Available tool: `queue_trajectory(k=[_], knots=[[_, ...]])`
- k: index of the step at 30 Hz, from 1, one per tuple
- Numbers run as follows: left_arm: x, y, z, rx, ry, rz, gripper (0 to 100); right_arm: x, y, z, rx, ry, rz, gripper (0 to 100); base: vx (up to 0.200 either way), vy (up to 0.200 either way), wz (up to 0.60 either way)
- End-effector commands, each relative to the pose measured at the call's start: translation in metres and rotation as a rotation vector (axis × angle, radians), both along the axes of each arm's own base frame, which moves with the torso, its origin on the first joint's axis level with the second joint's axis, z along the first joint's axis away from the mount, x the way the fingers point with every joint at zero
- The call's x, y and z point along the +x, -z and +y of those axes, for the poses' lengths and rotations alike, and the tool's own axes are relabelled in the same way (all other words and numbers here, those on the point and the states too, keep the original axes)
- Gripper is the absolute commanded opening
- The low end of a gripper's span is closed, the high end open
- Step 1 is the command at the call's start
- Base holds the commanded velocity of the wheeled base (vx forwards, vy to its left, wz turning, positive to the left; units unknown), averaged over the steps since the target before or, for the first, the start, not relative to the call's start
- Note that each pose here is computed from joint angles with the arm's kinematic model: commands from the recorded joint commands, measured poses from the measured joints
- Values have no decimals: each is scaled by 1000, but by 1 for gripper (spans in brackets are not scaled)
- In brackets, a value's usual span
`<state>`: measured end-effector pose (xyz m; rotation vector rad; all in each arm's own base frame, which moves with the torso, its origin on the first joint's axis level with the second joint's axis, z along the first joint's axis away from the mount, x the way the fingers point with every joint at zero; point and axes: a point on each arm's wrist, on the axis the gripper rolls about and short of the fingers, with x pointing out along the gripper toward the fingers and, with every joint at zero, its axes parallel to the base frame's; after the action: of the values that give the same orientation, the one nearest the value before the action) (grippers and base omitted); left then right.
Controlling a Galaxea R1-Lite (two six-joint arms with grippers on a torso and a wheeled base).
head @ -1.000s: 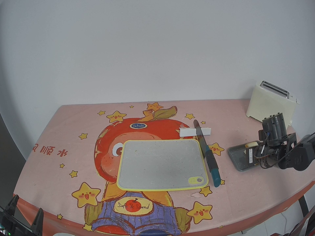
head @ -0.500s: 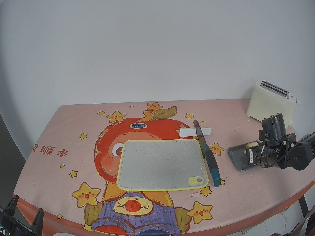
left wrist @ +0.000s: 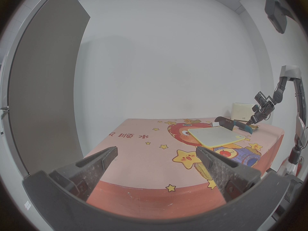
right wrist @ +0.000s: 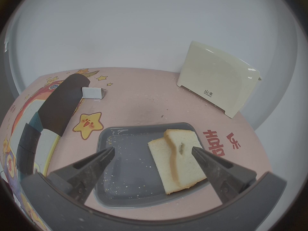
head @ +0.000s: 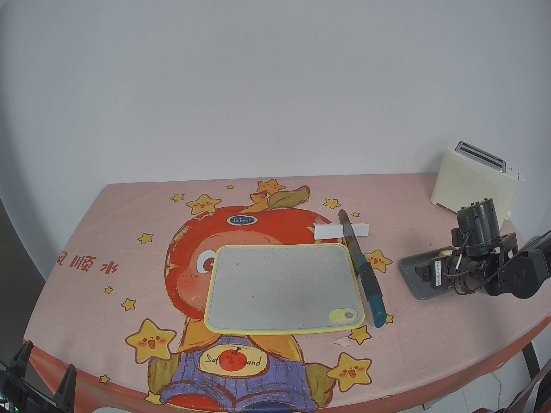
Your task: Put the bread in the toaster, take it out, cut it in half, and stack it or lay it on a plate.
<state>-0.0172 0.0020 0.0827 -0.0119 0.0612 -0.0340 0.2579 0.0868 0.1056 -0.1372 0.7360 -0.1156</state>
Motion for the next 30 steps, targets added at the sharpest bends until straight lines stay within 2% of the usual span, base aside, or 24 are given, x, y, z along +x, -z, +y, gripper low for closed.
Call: queue_trajectory(k=[1,15,25,30], knots=[[1,5,0,1,-1,17,100,-1,0,1,0,-4,-1,100,0,0,0],[1,5,0,1,-1,16,100,-4,-2,3,4,-16,-6,100,0,0,0],[1,5,0,1,-1,17,100,-17,-32,4,44,-35,-114,100,0,0,0],[1,5,0,1,-1,17,100,-27,-55,0,87,-40,-227,100,0,0,0]])
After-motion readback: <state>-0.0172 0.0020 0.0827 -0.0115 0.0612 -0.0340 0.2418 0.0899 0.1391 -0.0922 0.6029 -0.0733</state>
